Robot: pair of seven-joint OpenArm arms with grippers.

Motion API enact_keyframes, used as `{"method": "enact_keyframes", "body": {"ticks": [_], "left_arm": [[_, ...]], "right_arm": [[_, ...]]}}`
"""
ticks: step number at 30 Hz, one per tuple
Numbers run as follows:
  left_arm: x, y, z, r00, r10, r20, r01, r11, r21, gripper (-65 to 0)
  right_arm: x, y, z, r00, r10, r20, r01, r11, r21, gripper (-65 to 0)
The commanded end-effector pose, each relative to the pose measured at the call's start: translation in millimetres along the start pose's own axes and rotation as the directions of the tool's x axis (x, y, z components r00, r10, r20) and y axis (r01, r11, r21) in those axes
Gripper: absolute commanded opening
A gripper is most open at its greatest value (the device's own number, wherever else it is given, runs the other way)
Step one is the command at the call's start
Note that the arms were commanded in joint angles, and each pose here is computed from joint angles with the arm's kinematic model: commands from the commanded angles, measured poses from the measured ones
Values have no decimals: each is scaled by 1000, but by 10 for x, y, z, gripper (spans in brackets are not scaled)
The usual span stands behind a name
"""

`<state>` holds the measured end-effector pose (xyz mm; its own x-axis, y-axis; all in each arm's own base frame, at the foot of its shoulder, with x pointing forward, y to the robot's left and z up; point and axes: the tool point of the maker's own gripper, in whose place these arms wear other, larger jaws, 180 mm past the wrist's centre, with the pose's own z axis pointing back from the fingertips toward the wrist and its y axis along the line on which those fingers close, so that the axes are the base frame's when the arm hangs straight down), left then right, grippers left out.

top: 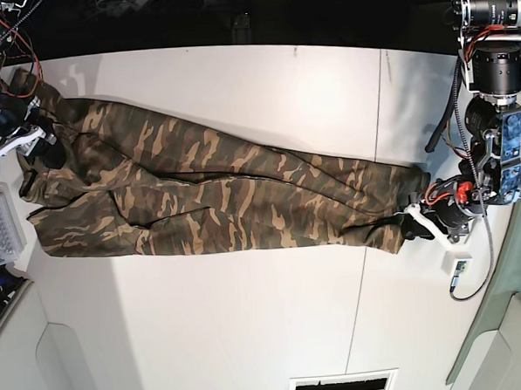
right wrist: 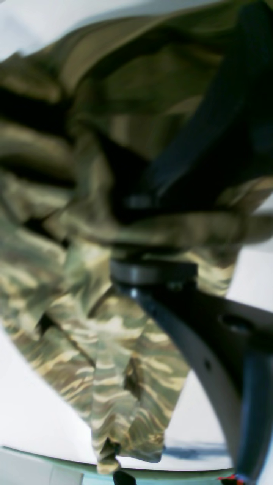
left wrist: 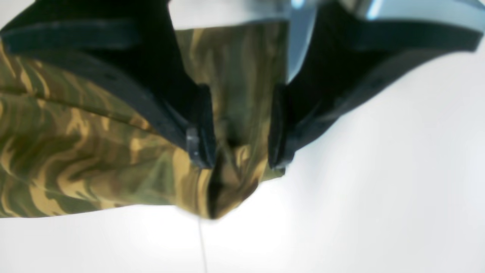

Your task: Layout the t-shirt on the table in an organized manner, then fold the t-shirt properly

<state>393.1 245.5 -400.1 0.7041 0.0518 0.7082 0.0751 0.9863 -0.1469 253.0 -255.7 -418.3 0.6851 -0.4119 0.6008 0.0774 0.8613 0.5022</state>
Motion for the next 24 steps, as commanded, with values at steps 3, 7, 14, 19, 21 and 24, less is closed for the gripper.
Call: {"method": "enact_keyframes", "body": {"ticks": [3, 7, 14, 19, 21, 24], "left_arm": [[269, -7, 102, 996, 32, 84, -26, 998, -65, -377], [271, -75, 92, 995, 41, 86, -33, 995, -91, -377], [163, 91, 74, 992, 52, 111, -51, 999, -16, -377], [123, 164, 45, 992, 30, 119, -33, 999, 17, -377], [81, 163, 19, 993, 24, 113, -26, 999, 23, -377], [-8, 128, -59, 994, 2, 111, -6, 1000, 29, -377]], "right_arm": [[165, 41, 52, 998, 2, 59, -4, 1000, 27, -455], [167, 38, 53, 998, 3, 58, -5, 1000, 26, -456], [166, 36, 52, 998, 4, 58, -6, 1000, 24, -456], [167, 39, 53, 998, 3, 59, -4, 1000, 26, -456], [166, 38, 53, 998, 3, 58, -4, 1000, 26, -456], [164, 34, 53, 998, 5, 56, -6, 1000, 24, -456]]}}
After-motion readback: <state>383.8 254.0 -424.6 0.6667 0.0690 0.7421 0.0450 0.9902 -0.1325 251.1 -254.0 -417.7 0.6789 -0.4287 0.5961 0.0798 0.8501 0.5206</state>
